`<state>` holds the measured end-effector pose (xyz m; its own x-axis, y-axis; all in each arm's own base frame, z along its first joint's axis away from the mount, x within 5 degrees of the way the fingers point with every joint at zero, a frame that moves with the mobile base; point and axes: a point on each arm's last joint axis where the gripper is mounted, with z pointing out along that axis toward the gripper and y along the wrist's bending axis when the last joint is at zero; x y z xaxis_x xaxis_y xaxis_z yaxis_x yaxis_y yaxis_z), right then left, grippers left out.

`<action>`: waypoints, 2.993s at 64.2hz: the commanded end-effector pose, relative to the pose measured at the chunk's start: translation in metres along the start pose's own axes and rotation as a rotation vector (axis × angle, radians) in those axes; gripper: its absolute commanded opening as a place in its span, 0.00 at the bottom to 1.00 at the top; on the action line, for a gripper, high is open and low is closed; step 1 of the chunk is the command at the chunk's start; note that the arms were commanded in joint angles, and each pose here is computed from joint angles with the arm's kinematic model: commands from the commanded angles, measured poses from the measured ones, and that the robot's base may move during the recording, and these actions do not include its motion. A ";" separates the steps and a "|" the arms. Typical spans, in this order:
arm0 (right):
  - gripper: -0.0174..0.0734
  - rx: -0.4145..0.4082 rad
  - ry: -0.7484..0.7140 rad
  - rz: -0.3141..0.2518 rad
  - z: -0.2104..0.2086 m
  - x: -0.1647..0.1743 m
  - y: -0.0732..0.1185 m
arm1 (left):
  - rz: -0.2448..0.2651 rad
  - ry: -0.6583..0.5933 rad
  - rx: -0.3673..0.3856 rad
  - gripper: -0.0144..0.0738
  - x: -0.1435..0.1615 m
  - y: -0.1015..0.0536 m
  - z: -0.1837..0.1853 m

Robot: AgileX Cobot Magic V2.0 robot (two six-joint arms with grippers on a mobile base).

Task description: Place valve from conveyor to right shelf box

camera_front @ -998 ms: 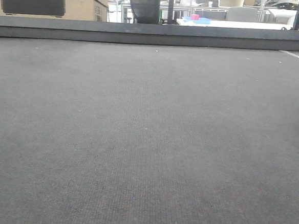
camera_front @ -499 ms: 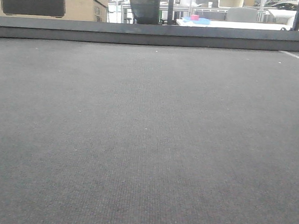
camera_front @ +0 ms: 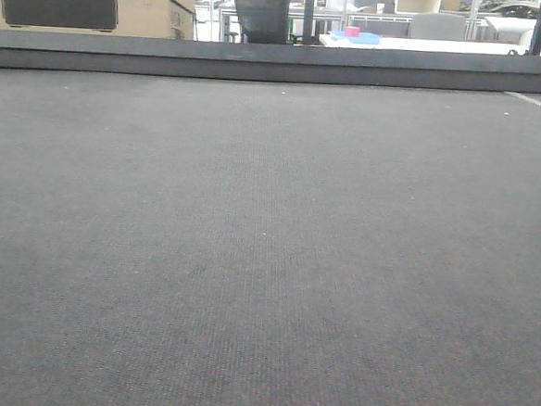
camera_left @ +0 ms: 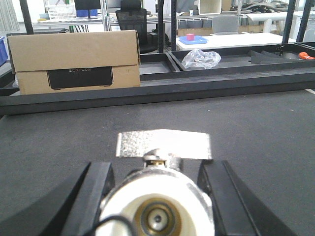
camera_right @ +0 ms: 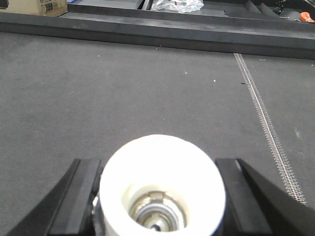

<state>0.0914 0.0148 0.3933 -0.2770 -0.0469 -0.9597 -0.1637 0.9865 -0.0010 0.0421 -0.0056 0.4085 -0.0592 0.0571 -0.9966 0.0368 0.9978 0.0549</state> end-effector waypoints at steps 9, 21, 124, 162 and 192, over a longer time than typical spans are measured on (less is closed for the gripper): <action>0.02 0.010 -0.090 -0.007 -0.004 -0.009 -0.001 | -0.011 -0.056 0.001 0.04 -0.006 0.000 -0.002; 0.02 0.010 -0.090 -0.007 -0.004 -0.009 -0.001 | -0.011 -0.056 0.001 0.04 -0.006 0.000 -0.002; 0.02 0.010 -0.090 -0.007 -0.004 -0.009 -0.001 | -0.011 -0.056 0.001 0.04 -0.006 0.000 -0.002; 0.02 0.010 -0.090 -0.007 -0.004 -0.009 -0.001 | -0.011 -0.056 0.001 0.04 -0.006 0.000 -0.002; 0.02 0.010 -0.090 -0.007 -0.004 -0.009 -0.001 | -0.011 -0.056 0.001 0.04 -0.006 0.000 -0.002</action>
<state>0.0914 0.0150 0.3933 -0.2772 -0.0439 -0.9598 -0.1651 0.9863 0.0026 0.0418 -0.0055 0.4081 -0.0590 0.0590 -0.9965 0.0355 0.9977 0.0570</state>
